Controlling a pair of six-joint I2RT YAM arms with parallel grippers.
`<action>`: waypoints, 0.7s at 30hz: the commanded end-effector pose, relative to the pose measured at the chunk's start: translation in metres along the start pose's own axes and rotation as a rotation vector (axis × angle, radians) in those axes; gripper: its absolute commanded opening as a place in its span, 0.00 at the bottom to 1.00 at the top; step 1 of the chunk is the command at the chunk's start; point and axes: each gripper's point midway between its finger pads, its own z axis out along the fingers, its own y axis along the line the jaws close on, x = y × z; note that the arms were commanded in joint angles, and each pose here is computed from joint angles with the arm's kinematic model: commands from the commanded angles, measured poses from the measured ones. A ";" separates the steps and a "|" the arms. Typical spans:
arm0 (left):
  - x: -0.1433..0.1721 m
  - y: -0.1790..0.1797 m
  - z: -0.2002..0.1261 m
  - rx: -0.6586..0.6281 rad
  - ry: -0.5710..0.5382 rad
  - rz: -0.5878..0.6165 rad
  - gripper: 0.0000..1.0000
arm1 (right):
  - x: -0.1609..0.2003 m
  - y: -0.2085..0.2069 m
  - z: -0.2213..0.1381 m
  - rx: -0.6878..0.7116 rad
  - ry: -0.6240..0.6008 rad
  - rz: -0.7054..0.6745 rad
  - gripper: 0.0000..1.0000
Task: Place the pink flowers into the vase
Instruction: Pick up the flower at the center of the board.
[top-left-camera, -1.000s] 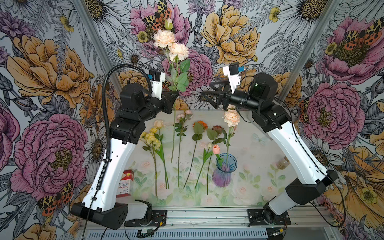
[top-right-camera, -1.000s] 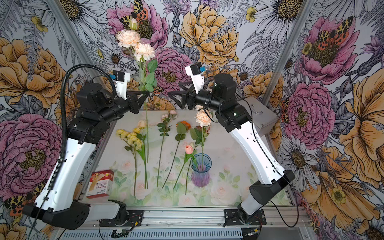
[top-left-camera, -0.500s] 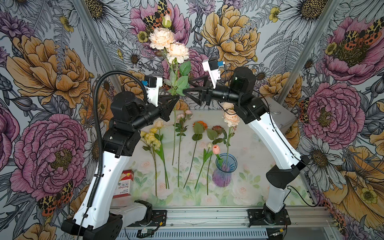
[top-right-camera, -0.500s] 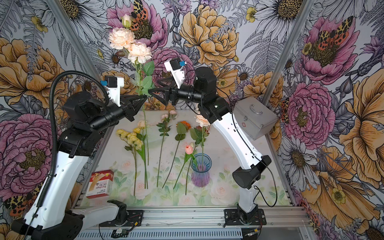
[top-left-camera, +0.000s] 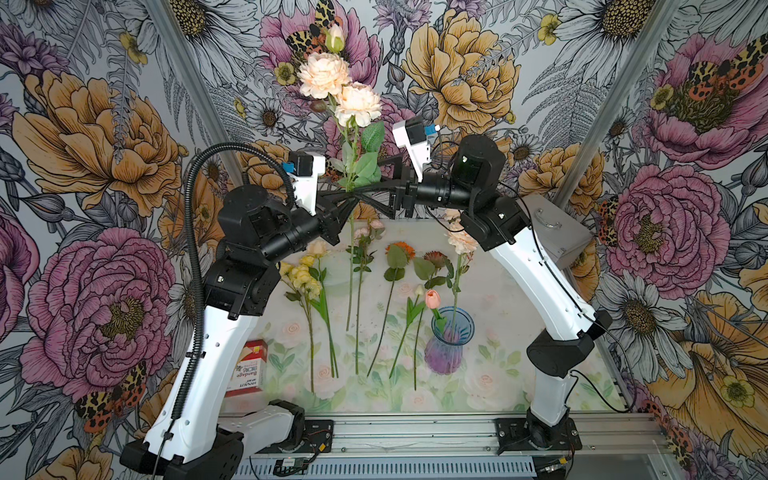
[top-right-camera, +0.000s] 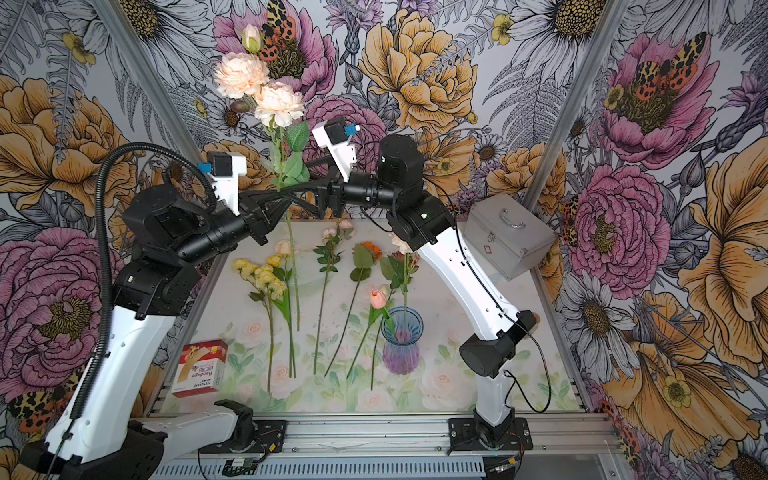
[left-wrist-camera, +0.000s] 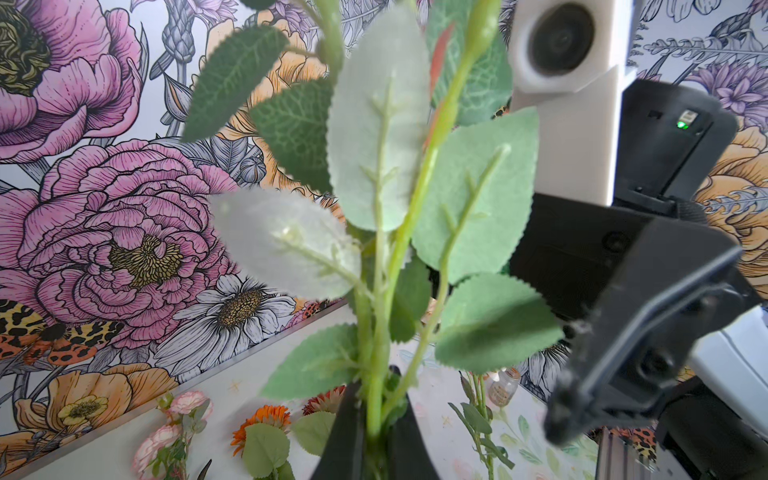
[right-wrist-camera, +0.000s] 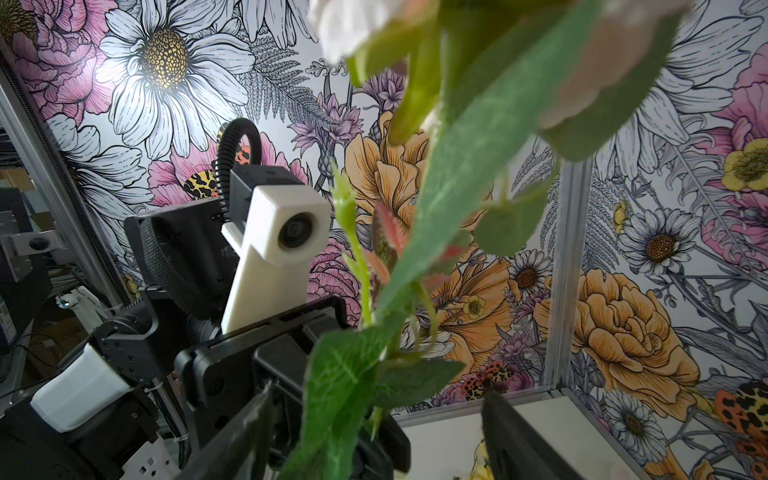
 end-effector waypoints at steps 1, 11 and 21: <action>0.002 -0.010 0.006 0.052 0.003 -0.006 0.00 | -0.002 0.003 0.006 -0.026 -0.010 -0.006 0.81; 0.006 -0.021 0.012 0.088 0.015 0.009 0.00 | -0.001 0.005 0.008 -0.046 -0.008 -0.003 0.60; 0.008 -0.021 0.010 0.084 0.016 0.009 0.00 | -0.004 0.011 0.007 -0.062 -0.009 -0.005 0.21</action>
